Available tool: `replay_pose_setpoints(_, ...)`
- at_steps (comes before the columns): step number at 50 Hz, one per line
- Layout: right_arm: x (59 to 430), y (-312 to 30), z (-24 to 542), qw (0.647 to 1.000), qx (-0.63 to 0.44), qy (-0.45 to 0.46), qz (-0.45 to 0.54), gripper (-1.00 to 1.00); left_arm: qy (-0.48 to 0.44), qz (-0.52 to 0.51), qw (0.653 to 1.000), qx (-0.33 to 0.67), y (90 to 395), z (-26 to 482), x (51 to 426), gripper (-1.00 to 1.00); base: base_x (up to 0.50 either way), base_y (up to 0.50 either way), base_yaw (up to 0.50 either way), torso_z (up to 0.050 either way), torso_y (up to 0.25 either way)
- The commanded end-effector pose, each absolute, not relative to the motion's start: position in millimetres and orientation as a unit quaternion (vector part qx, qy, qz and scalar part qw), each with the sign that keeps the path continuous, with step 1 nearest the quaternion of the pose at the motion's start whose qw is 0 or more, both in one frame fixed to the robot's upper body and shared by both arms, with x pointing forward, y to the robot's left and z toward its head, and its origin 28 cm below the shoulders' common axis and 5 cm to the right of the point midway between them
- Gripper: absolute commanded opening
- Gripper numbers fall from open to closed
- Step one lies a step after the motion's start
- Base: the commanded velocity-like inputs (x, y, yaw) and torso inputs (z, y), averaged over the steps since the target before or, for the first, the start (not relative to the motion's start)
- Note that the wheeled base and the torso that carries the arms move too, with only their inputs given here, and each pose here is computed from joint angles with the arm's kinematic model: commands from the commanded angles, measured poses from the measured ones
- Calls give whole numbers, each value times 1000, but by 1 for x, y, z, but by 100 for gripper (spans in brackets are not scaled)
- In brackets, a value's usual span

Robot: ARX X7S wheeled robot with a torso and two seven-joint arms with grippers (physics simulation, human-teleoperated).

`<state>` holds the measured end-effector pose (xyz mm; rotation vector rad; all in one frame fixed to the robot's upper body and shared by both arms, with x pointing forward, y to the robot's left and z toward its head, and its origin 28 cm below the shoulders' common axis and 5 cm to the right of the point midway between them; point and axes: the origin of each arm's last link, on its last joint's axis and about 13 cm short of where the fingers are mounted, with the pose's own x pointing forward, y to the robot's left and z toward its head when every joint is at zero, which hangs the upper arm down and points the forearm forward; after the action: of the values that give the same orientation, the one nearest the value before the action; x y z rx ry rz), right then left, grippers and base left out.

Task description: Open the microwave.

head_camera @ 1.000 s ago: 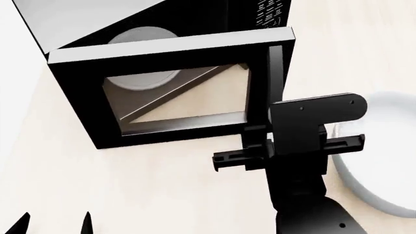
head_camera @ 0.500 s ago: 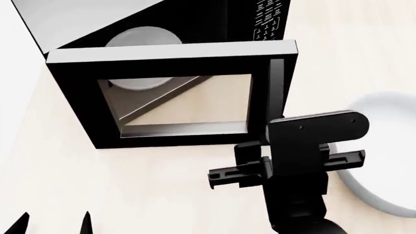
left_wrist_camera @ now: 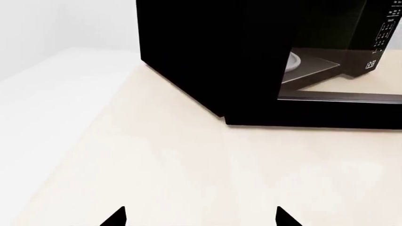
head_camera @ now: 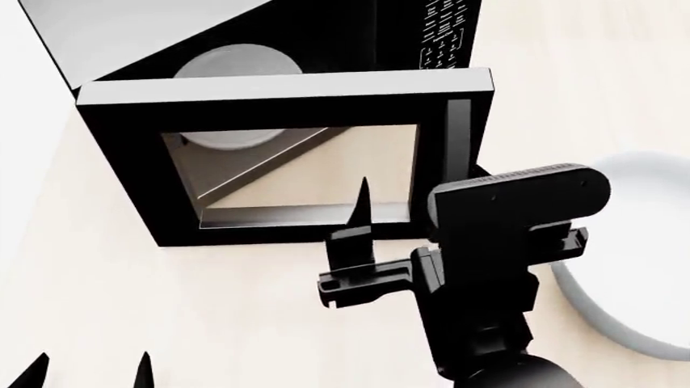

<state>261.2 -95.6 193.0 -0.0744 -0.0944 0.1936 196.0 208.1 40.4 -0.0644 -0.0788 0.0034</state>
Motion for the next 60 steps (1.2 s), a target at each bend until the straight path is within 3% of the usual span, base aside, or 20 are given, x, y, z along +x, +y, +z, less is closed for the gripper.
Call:
replay_pose_setpoints(1, 262, -101, 204, 992, -26, -74, 97, 100, -39, 2, 999, -32, 208, 40, 196, 100, 0, 0, 0, 0, 0)
replay_pose_setpoints(15, 252, -110, 211, 993, -9, -87, 81, 100, -39, 2, 999, -33, 207, 40, 196, 100, 0, 0, 0, 0, 0)
replay_pose_setpoints(31, 213, -111, 258, 987, 4, -118, 106, 100, -40, 2, 999, -32, 207, 39, 195, 100, 0, 0, 0, 0, 0)
replay_pose_setpoints(41, 200, -103, 302, 987, -59, -101, 112, 100, -36, 0, 999, -30, 207, 37, 196, 100, 0, 0, 0, 0, 0)
replay_pose_setpoints(49, 203, -100, 325, 985, -95, -121, 81, 100, -36, 0, 999, -31, 207, 38, 196, 100, 0, 0, 0, 0, 0)
replay_pose_setpoints(57, 220, -101, 350, 988, -33, -111, 100, 100, -35, 1, 999, -31, 207, 37, 197, 100, 0, 0, 0, 0, 0)
replay_pose_setpoints(60, 227, -100, 354, 990, -52, -71, 111, 100, -34, 3, 999, -31, 207, 36, 197, 100, 0, 0, 0, 0, 0)
